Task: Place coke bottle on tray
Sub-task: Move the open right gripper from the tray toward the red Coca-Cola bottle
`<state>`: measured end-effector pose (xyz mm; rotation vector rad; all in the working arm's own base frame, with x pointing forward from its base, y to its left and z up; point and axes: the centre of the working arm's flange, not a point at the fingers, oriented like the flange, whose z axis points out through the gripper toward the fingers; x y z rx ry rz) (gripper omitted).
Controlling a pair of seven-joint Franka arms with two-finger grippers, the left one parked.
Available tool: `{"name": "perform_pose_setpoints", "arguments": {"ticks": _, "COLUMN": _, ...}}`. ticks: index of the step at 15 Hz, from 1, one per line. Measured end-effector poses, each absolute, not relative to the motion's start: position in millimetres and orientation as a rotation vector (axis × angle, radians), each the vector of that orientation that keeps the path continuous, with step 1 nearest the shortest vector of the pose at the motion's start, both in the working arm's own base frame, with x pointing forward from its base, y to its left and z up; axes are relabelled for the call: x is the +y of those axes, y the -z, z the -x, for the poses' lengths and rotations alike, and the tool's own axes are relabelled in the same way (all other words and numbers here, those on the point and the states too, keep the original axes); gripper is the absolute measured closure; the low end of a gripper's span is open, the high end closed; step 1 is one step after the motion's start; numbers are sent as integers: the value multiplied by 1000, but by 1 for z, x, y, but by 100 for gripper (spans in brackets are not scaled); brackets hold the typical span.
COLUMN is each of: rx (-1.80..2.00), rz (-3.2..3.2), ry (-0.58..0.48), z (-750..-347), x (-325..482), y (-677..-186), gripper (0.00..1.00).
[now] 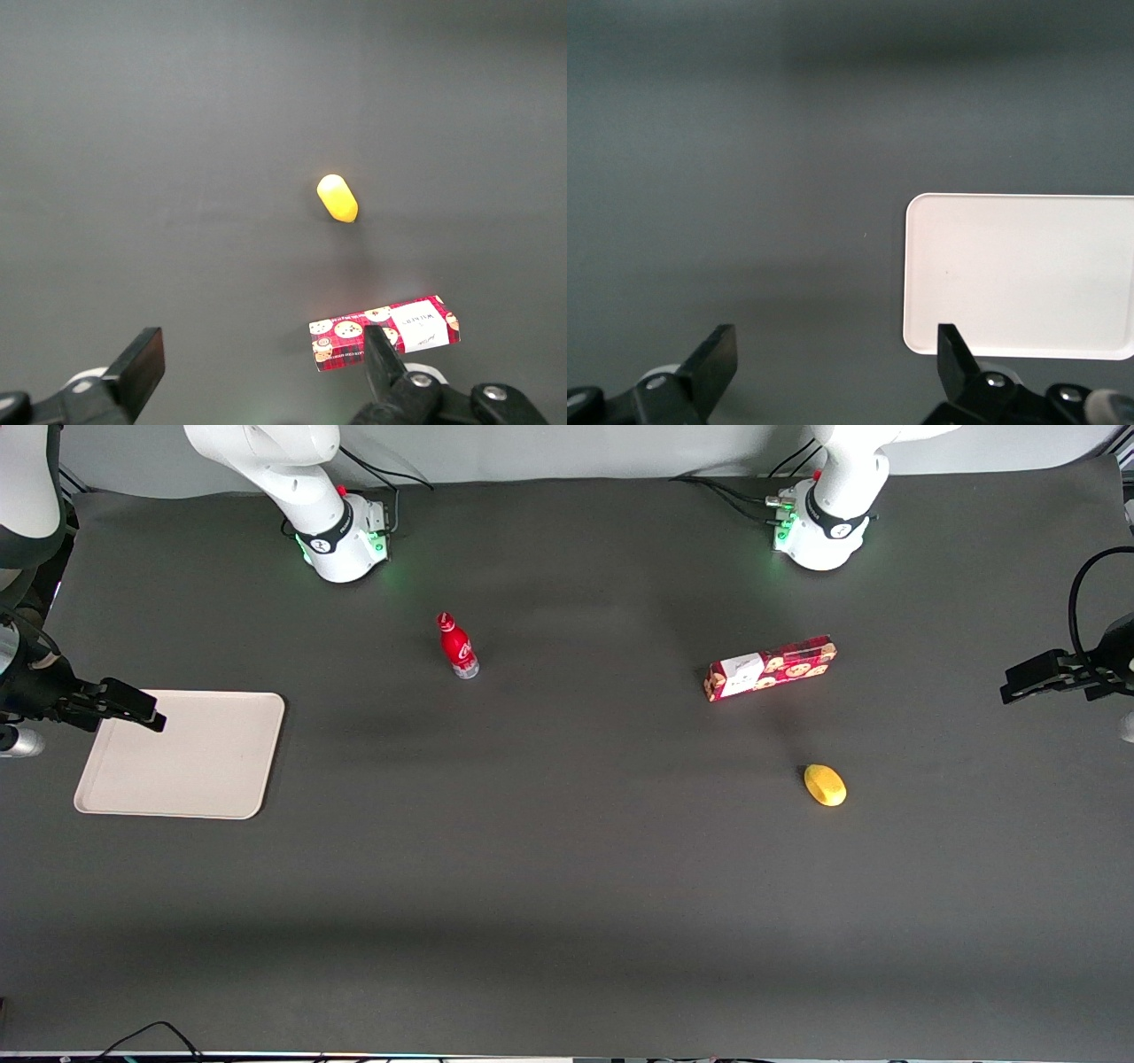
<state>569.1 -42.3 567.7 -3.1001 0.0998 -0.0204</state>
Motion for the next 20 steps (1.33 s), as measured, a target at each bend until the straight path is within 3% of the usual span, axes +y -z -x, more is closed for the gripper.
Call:
{"name": "perform_pose_setpoints", "arguments": {"ticks": 6, "rx": 85, "rz": 3099, "ry": -35, "z": -565, "x": -28, "y": -552, "gripper": 0}}
{"name": "perform_pose_setpoints", "arguments": {"ticks": 9, "rx": 124, "rz": 3107, "ry": -87, "z": -549, "x": 52, "y": -521, "gripper": 0}}
{"name": "perform_pose_setpoints", "arguments": {"ticks": 13, "rx": 145, "rz": 3163, "ry": -159, "z": -491, "x": 183, "y": -482, "gripper": 0}}
{"name": "perform_pose_setpoints", "arguments": {"ticks": 16, "rx": 194, "rz": 3187, "ry": -148, "z": -440, "x": 254, "y": -454, "gripper": 0}}
{"name": "perform_pose_setpoints", "arguments": {"ticks": 20, "rx": 221, "rz": 3188, "ry": -161, "z": -395, "x": 273, "y": -425, "gripper": 0}}
